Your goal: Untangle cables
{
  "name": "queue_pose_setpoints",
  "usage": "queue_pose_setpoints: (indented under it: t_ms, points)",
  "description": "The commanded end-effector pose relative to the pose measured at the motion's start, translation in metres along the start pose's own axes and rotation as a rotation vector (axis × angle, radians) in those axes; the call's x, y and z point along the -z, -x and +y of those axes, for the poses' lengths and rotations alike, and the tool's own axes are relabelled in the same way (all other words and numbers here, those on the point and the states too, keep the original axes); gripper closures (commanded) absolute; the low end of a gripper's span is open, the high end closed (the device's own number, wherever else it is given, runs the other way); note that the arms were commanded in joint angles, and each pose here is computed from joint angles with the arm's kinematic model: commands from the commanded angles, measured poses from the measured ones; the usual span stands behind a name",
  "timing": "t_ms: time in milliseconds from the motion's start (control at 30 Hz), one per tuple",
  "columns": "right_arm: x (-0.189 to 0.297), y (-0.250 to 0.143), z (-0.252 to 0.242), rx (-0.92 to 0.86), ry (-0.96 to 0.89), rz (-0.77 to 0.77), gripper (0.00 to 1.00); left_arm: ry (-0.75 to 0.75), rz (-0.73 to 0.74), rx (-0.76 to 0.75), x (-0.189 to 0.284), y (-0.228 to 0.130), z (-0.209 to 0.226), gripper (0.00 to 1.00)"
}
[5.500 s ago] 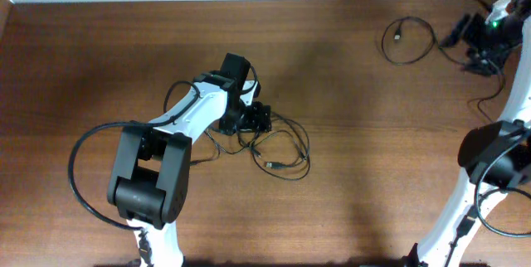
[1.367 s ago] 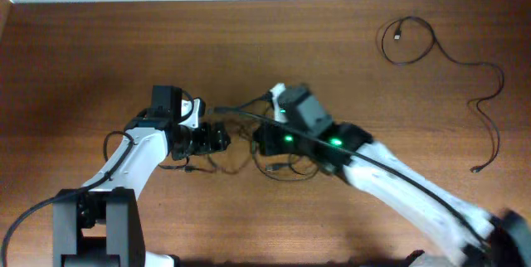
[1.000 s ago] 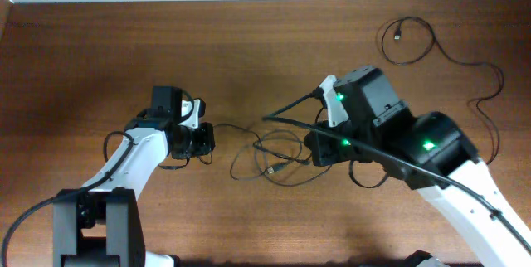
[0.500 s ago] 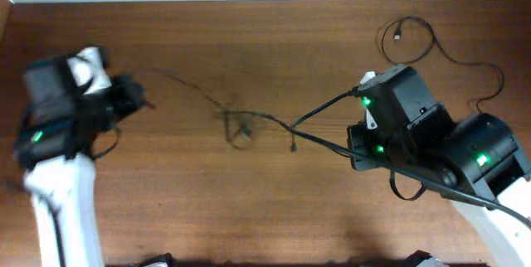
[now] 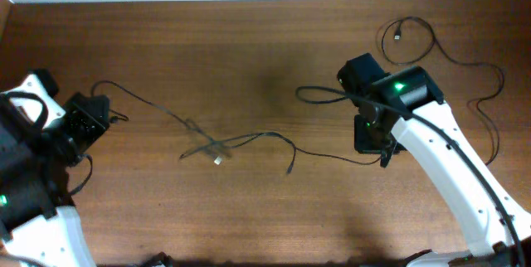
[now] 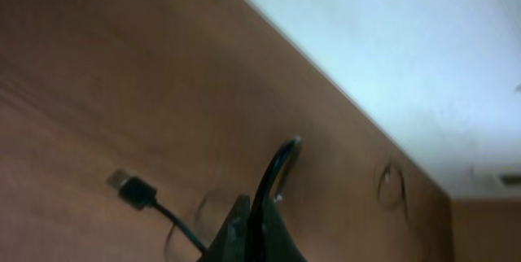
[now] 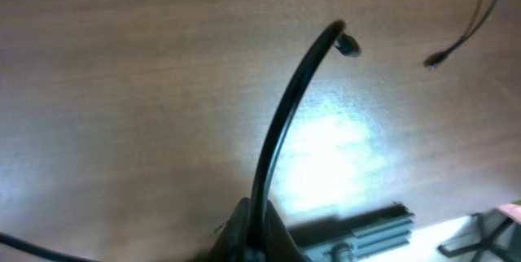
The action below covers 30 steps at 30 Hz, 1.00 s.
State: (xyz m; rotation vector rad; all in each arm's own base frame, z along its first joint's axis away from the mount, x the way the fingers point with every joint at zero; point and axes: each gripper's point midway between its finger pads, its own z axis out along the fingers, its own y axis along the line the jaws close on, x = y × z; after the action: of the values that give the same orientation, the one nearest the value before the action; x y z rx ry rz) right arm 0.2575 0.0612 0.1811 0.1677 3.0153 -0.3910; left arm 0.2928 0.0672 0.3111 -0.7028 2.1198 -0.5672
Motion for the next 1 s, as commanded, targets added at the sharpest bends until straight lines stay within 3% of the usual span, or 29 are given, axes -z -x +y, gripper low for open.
queue_pose_setpoints:
  t_ms: [0,167,267,433,500,533,600,633,733,800,967]
  points:
    - [-0.027,0.002,-0.012,-0.067,-0.032,0.038,0.96,-0.019,0.229,-0.04,-0.042,-0.028,0.018,1.0]
    - [-0.054,0.001,0.028,-0.072,0.176,0.075,0.96,0.003,0.58,0.021,-0.116,-0.086,0.041,1.0]
    - [-0.071,-0.003,0.073,-0.014,0.406,0.094,0.96,-0.005,0.751,-0.038,-0.16,-0.129,0.041,1.0]
    - [-0.092,-0.012,0.092,-0.011,0.493,0.105,0.95,0.039,0.854,-0.155,-0.204,-0.168,0.052,1.0]
    - [-0.092,-0.012,0.099,-0.006,0.525,0.102,0.85,0.076,0.855,-0.178,-0.209,-0.171,0.06,1.0]
    - [-0.091,-0.011,0.1,-0.001,0.527,0.097,0.75,0.099,0.853,-0.186,-0.21,-0.17,0.065,1.0]
    - [-0.089,-0.01,0.107,0.018,0.538,0.078,0.37,0.119,0.852,-0.194,-0.21,-0.169,0.068,1.0]
    - [-0.086,-0.01,0.114,0.037,0.557,0.069,0.27,0.12,0.855,-0.192,-0.209,-0.17,0.068,1.0]
    - [-0.077,-0.016,0.136,0.099,0.603,0.049,0.16,0.122,0.86,-0.189,-0.208,-0.171,0.069,1.0]
    - [-0.069,-0.022,0.153,0.157,0.629,0.028,0.03,0.123,0.861,-0.189,-0.208,-0.171,0.069,0.99]
    - [-0.033,-0.043,0.214,0.333,0.813,-0.032,0.01,0.123,0.863,-0.187,-0.207,-0.171,0.069,0.97]
